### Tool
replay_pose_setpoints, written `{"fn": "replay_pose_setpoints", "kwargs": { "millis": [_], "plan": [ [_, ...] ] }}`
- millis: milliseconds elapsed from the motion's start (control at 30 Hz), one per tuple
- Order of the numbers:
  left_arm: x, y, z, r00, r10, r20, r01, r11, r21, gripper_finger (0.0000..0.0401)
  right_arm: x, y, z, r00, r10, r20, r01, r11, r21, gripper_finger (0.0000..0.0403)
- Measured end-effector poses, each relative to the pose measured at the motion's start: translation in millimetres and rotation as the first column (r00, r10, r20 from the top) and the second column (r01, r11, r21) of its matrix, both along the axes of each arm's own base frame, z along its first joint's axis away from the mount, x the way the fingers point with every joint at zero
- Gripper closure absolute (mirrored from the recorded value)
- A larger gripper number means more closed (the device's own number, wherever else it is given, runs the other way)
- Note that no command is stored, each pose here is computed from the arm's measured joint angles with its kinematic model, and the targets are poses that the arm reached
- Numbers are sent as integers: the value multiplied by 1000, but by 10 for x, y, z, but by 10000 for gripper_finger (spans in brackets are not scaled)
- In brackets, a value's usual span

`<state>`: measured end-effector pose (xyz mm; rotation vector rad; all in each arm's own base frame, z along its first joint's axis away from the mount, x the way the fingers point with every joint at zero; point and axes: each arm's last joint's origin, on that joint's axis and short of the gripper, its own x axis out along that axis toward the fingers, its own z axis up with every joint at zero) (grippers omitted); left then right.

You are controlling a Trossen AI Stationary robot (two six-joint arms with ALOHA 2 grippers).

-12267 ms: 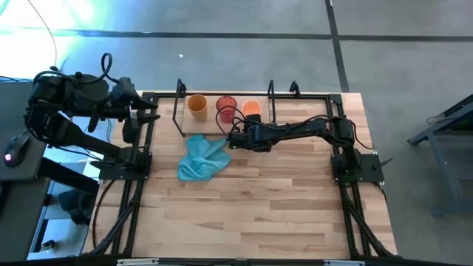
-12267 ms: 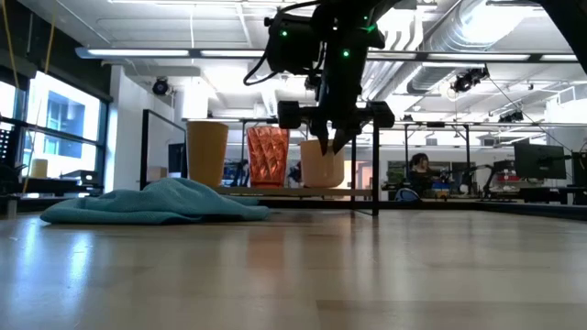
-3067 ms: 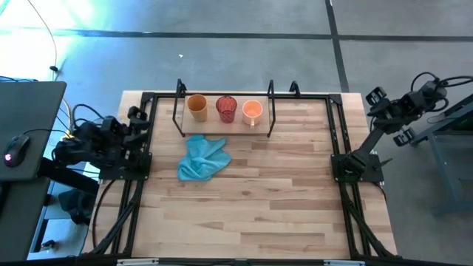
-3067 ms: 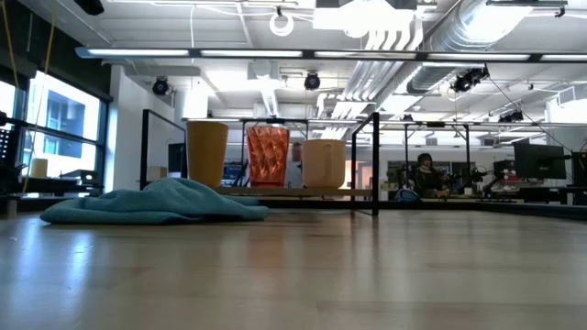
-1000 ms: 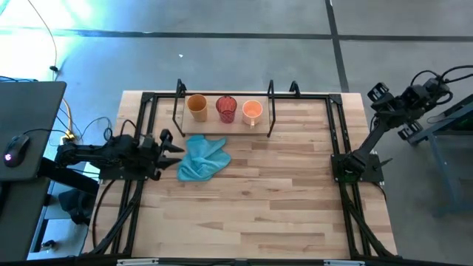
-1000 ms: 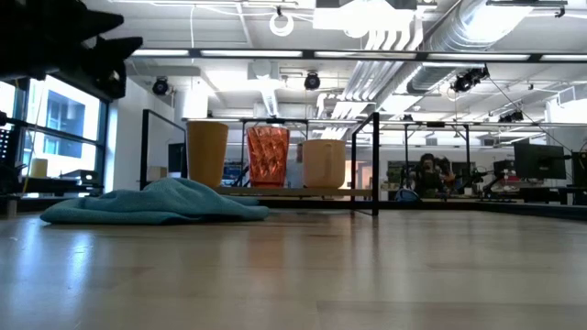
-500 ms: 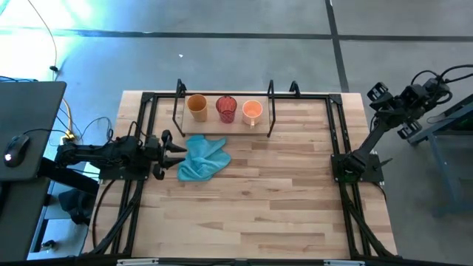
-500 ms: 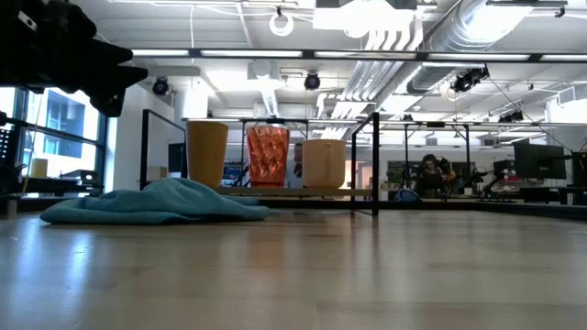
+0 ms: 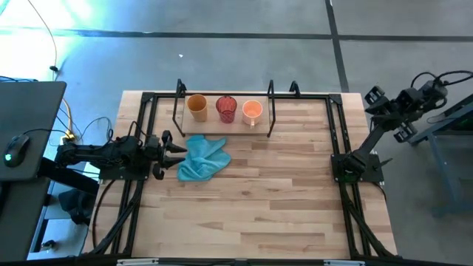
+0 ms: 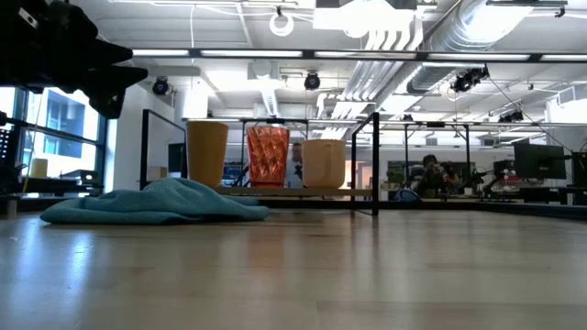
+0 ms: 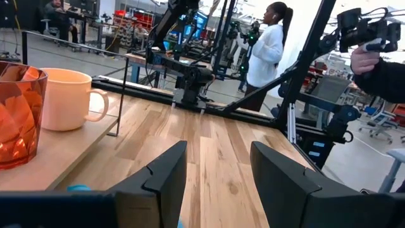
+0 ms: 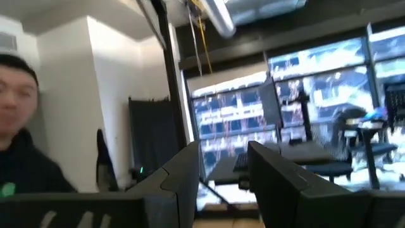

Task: Stack small to large cups/mugs on shelf
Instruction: Return to Home Position

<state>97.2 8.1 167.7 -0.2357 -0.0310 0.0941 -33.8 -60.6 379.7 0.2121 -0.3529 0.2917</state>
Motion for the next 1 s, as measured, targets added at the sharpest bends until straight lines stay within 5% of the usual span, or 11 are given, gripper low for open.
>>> {"fn": "replay_pose_setpoints", "kwargs": {
  "millis": [300,633,1000],
  "plan": [
    [0,0,0,1000,0,0,0,1000,0,238,124,207,-234,978,162,-128,-174,981,-91,277],
    [0,0,0,1000,0,0,0,1000,0,238,337,522,-407,961,277,-15,-271,929,-250,277],
    [0,0,0,1000,0,0,0,1000,0,238,583,808,-690,949,311,52,-293,930,-221,277]
  ]
}}
